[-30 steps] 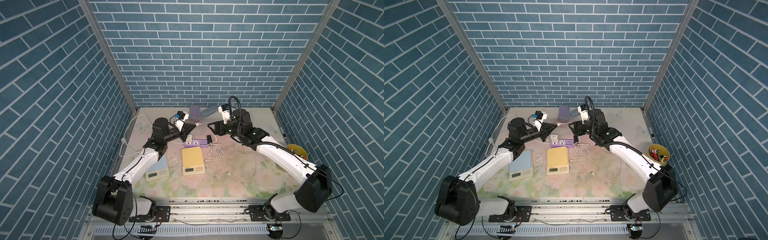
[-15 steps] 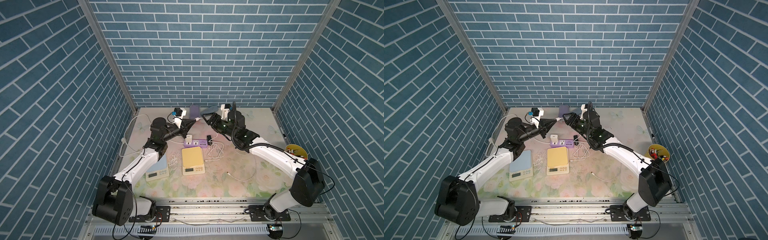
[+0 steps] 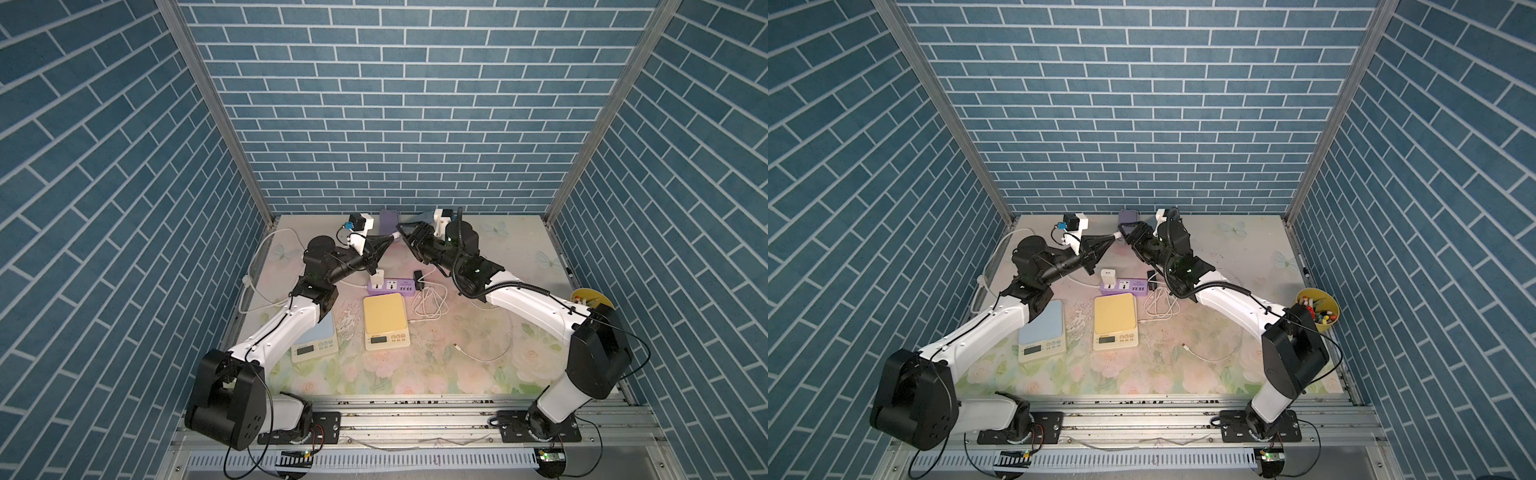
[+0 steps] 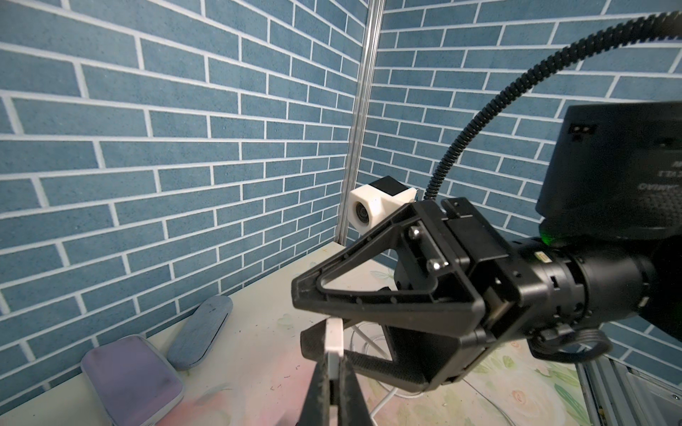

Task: Charge the electronic scale
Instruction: Adjust the charging cable.

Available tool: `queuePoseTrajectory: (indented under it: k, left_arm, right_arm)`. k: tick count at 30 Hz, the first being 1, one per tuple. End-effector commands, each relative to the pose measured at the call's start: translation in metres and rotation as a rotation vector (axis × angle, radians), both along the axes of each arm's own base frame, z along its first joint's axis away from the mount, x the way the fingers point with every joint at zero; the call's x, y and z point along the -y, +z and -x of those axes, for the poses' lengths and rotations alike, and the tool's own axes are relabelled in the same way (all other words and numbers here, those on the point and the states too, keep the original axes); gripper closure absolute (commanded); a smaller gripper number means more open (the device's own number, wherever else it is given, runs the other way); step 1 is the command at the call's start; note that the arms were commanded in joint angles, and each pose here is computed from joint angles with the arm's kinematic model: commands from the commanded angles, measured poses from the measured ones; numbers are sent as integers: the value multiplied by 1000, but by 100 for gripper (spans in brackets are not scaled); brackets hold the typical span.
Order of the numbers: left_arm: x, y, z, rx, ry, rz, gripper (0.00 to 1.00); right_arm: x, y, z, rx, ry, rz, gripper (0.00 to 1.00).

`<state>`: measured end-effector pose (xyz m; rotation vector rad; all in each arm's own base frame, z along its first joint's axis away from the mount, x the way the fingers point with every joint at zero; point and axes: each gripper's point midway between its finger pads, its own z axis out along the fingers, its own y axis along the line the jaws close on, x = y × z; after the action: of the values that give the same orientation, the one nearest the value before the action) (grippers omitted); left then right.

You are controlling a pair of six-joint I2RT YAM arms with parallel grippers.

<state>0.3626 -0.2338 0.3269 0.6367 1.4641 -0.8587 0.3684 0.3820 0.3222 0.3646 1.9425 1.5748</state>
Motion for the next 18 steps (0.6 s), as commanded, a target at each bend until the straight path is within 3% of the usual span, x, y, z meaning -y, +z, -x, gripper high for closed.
queuePoseTrajectory:
  k: [1,4,10,13,14,16,18]
  left_arm:
    - [3,-2,1,9,-6,2,100]
    - [4,-4,-2,-1,-9,-2,100]
    - [5,-12,-2,-12,-12,-27,100]
    - [4,-17,-1,-18,-12,-59,100]
    - [4,-19,0,-22,-13,-72,95]
    - [3,-25,1,-32,-12,-110,69]
    - [1,-31,5,-37,-13,-154,57]
  right_arm:
    - [-8,31,3,14,31,-103,51]
    - [-11,32,5,19,49,-110,61]
    - [-14,33,8,61,68,-75,97]
    - [-15,33,11,95,82,-35,100]
    - [-16,34,12,109,85,-17,100]
    - [-16,32,15,142,84,46,100]
    - [-14,26,16,167,73,130,100]
